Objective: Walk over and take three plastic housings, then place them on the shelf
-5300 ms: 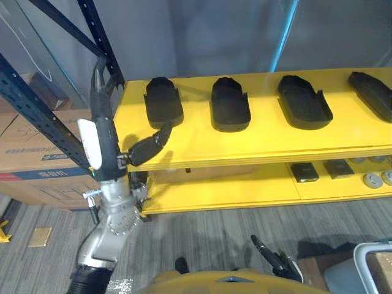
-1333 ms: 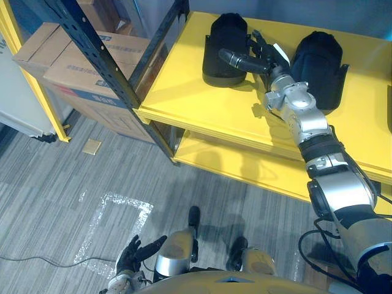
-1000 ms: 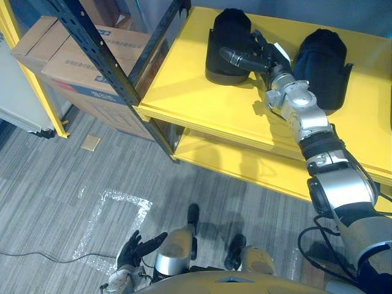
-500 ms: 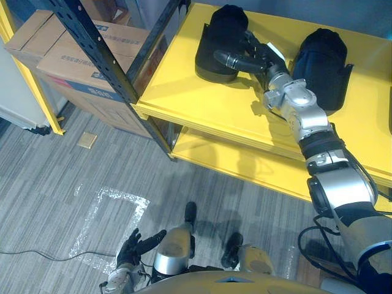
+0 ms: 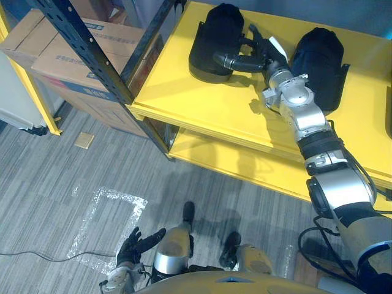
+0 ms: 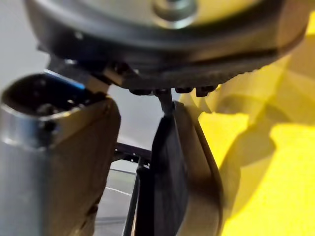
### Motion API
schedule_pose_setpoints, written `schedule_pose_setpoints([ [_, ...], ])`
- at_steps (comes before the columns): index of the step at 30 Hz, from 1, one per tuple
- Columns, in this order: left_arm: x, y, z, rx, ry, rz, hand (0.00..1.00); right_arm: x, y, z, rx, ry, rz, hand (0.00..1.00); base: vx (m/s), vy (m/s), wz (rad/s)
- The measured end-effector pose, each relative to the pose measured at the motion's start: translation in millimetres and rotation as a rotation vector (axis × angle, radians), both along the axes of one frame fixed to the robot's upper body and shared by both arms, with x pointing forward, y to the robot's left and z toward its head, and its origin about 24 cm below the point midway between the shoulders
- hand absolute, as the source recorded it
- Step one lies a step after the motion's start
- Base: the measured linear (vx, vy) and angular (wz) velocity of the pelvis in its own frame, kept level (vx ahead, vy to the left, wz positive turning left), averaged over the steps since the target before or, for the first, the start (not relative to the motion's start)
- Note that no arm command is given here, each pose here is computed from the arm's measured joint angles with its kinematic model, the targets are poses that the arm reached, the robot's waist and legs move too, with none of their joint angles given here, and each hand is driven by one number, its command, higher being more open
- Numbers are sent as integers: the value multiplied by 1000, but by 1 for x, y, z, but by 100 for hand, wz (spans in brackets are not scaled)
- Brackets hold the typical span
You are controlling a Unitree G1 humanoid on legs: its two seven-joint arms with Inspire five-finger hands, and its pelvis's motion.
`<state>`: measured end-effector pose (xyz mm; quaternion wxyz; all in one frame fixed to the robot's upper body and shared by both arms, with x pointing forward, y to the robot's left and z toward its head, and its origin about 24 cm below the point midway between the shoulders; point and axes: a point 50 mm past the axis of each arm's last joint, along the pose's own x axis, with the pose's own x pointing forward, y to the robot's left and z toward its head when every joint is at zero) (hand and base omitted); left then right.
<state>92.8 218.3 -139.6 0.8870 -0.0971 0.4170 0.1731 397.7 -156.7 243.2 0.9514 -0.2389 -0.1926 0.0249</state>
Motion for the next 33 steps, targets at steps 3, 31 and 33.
schedule_pose_setpoints([
  [3, -1, 3, 0, 6, 1, 17, 100, -31, 23, 38, -69, -276, 68, 100, 28, -36, -11],
  [31, -1, 12, 2, 3, -12, 50, 100, -19, 79, -17, -621, 34, 276, 100, -5, -5, 3],
  [33, -2, 10, 1, -24, -7, 67, 100, -19, 77, -17, -623, 36, 271, 100, 0, 0, 0],
])
